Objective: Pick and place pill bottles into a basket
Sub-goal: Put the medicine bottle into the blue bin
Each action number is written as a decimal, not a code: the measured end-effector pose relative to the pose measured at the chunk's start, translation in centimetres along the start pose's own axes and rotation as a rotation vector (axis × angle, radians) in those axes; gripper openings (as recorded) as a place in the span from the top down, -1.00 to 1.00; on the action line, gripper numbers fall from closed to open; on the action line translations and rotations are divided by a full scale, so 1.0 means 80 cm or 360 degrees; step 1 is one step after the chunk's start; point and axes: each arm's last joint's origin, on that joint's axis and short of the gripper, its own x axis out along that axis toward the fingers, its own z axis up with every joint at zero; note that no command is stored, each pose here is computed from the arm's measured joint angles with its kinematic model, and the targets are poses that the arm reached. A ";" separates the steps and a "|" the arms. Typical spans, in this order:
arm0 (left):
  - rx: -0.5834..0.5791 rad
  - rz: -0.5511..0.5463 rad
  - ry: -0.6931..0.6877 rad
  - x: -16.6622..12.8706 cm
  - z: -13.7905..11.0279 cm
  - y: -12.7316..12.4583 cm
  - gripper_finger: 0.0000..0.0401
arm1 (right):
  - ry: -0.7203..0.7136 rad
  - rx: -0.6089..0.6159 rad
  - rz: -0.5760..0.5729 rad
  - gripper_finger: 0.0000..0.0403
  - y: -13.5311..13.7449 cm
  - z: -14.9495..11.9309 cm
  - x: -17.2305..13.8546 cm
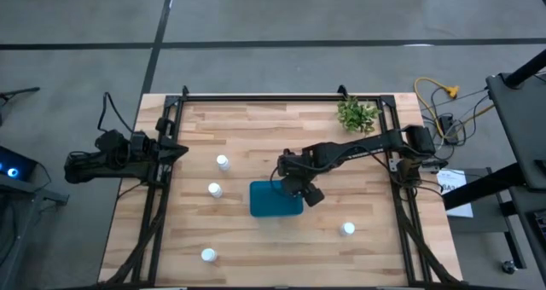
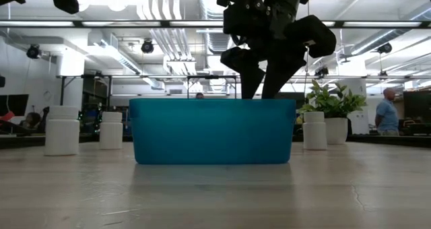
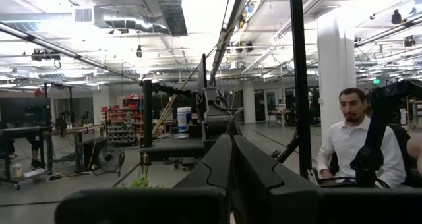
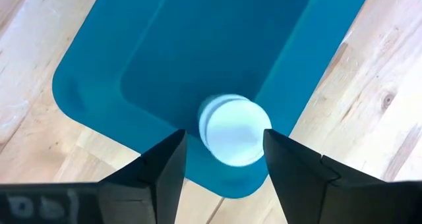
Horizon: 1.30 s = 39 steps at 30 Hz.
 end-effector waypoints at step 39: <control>0.0001 0.0000 0.0001 0.000 0.000 0.000 1.00 | 0.0251 0.0267 -0.0032 0.05 -0.038 -0.093 -0.042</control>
